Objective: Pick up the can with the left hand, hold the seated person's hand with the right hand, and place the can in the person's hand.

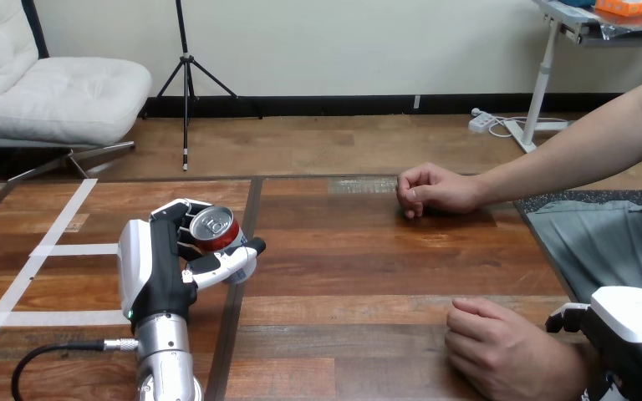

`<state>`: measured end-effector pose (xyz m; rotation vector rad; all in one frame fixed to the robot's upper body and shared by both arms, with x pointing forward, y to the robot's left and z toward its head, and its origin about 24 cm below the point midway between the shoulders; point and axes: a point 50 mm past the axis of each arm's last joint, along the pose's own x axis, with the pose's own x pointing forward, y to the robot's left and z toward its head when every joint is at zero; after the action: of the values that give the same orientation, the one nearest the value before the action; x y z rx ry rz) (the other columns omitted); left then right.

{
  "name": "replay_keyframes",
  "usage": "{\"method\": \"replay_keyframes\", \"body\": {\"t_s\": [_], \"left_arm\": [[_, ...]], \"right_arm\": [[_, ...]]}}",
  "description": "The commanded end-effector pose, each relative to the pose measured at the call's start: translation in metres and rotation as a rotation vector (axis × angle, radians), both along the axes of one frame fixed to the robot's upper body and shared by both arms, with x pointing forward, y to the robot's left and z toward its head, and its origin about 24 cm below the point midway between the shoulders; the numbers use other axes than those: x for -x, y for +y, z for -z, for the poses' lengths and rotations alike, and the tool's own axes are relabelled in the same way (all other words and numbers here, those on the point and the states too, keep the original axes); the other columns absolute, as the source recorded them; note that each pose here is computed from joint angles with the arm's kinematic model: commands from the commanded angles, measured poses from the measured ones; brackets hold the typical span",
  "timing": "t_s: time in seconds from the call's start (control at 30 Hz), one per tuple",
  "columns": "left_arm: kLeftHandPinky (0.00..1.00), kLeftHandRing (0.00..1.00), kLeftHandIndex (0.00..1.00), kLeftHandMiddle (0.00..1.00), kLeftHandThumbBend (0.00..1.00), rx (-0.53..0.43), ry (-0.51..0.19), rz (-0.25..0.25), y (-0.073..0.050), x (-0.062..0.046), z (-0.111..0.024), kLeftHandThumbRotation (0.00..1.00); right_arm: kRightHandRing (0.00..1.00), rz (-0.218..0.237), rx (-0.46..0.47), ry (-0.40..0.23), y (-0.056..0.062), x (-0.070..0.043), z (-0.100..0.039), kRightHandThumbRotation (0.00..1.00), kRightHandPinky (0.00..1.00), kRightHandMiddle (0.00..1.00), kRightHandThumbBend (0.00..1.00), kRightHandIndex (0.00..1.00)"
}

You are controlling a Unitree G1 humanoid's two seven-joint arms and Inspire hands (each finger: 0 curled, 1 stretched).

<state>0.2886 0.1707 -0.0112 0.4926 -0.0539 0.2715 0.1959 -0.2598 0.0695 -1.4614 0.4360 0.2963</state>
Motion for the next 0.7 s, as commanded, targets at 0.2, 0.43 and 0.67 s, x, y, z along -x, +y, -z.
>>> {"method": "replay_keyframes", "body": {"t_s": [0.2,0.43,0.67], "left_arm": [[0.38,0.42,0.48,0.46,0.63,0.016,-0.146,0.029,-0.006,-0.015,-0.03,0.0],[0.38,0.42,0.47,0.46,0.63,0.019,-0.155,0.031,-0.006,-0.014,-0.031,0.0],[0.38,0.42,0.47,0.46,0.63,0.014,-0.151,0.03,-0.007,-0.014,-0.031,0.0]], "right_arm": [[0.8,-0.011,0.043,-0.053,-0.004,-0.016,-0.005,0.0,0.74,0.82,0.9,0.78],[0.79,-0.012,0.04,-0.067,-0.005,-0.018,-0.001,0.0,0.73,0.8,0.91,0.77],[0.77,-0.004,0.037,-0.073,-0.005,-0.019,0.003,0.0,0.69,0.79,0.89,0.76]]}}
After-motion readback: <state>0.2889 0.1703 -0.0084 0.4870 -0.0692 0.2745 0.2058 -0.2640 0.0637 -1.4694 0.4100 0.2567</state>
